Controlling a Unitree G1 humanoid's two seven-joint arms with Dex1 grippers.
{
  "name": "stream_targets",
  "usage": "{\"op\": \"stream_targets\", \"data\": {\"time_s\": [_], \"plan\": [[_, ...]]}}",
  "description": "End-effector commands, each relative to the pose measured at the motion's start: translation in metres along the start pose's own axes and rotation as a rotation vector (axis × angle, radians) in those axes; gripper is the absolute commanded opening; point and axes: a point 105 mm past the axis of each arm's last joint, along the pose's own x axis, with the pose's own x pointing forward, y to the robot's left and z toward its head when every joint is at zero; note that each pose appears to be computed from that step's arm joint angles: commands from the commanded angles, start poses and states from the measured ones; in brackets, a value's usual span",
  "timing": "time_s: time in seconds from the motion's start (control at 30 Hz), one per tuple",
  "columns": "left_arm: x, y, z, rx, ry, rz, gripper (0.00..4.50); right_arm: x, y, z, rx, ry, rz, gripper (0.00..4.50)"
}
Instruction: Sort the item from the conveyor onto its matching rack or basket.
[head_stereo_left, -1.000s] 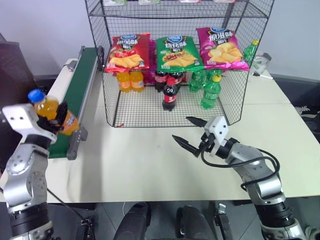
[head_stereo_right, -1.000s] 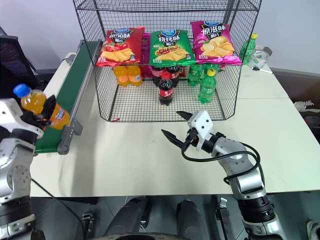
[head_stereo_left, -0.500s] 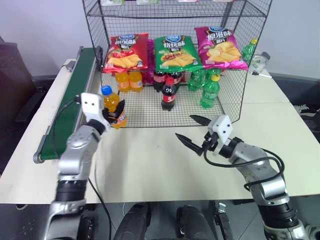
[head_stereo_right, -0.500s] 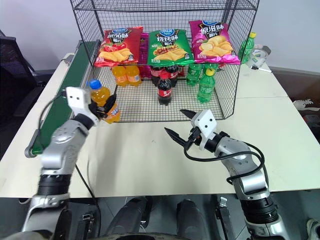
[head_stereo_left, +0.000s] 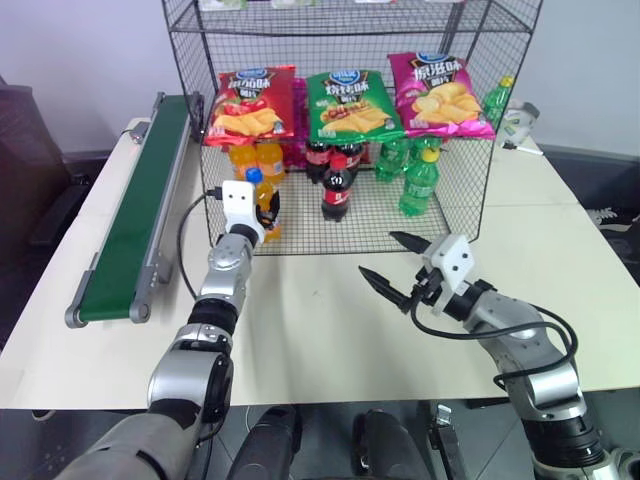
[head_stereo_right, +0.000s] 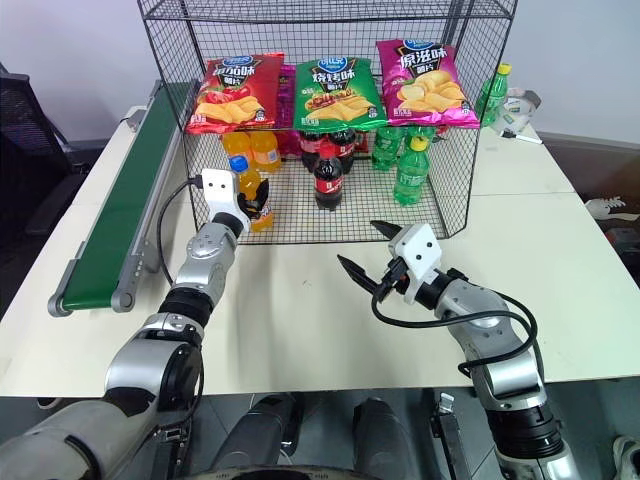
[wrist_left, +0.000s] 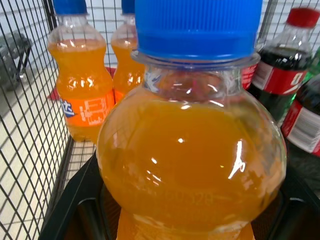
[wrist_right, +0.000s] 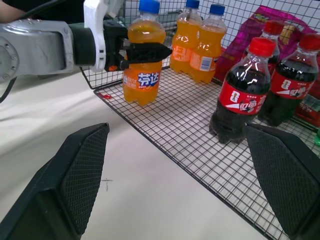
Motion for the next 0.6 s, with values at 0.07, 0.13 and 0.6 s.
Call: {"op": "stream_targets", "data": {"time_s": [0.07,0.13,0.6], "plan": [[0.008,0.002,0.026,0.038,-0.101,0.021,2.55,-0.005,-0.004,0.019,-0.062,-0.056,-0.024,4.5],[0.008,0.003,0.024,0.052,-0.101,0.028,2.55,-0.005,-0.004,0.019,-0.064,-0.056,-0.026,4.5],[-0.001,0.012,0.017,-0.027,-0.112,0.009,4.47,0.0,-0.004,0.023,-0.071,-0.061,-0.009,4.5]]}}
